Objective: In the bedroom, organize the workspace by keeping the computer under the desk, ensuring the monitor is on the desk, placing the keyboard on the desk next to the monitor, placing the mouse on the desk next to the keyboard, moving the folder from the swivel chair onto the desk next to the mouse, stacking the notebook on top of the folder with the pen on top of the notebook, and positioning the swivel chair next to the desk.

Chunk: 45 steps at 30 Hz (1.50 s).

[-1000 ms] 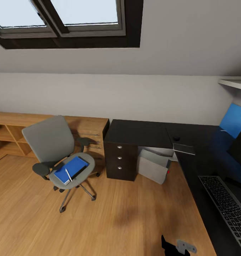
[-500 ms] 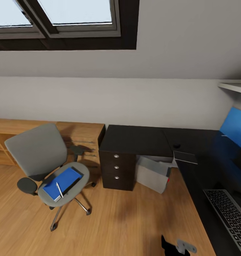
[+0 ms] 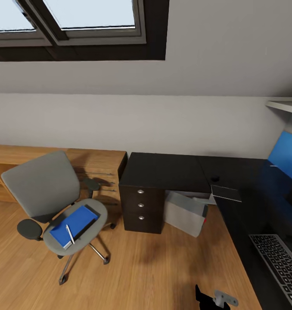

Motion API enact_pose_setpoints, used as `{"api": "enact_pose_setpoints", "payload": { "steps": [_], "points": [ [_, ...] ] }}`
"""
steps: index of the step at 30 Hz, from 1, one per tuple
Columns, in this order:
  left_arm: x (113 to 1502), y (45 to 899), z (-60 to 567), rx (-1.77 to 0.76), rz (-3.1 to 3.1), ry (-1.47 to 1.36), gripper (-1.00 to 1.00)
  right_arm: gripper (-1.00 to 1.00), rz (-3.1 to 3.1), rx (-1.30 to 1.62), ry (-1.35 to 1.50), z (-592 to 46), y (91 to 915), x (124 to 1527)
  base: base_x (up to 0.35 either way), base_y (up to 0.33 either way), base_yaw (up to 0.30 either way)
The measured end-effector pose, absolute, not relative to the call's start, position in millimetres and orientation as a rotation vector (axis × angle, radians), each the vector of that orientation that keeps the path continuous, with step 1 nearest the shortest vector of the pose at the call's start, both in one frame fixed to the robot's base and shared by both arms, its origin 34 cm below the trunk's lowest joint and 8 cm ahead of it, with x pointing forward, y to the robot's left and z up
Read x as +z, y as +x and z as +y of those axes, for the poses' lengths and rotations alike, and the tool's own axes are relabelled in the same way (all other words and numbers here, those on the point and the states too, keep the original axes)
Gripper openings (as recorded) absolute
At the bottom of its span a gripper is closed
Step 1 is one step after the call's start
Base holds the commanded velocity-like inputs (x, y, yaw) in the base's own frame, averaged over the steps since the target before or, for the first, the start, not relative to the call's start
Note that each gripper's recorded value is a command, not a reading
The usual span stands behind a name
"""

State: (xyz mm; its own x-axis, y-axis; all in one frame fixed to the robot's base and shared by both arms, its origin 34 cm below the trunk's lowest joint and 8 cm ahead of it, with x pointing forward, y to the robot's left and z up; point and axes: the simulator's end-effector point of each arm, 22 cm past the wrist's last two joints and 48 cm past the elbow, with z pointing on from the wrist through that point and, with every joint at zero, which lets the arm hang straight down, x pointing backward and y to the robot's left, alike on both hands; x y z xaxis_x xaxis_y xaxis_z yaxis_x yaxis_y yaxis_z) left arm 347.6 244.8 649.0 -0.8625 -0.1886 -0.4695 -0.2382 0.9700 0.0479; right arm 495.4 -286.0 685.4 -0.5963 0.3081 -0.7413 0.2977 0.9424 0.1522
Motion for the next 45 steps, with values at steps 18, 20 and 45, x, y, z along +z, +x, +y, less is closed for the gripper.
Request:
{"api": "enact_pose_setpoints", "payload": {
  "steps": [18, 20, 45],
  "points": [
    [662.7, 340.4, 245.4, 0.144, 2.640, -0.303, 1.00, 1.00, 2.243, 0.018, 0.422, -285.7, 488.4, 699.3, 0.158, 0.000, 0.000],
    [664.1, 339.7, 245.4, 0.144, 2.640, -0.303, 1.00, 1.00, 2.243, 0.017, 0.422, -285.8, 487.4, 700.5, 0.329, 0.000, 0.000],
    [667.6, 339.0, 243.9, 0.139, 2.637, -0.303, 1.00, 1.00, 2.240, 0.021, 0.420, -284.4, 486.6, 704.1, 0.282, 0.000, 0.000]
  ]
}}
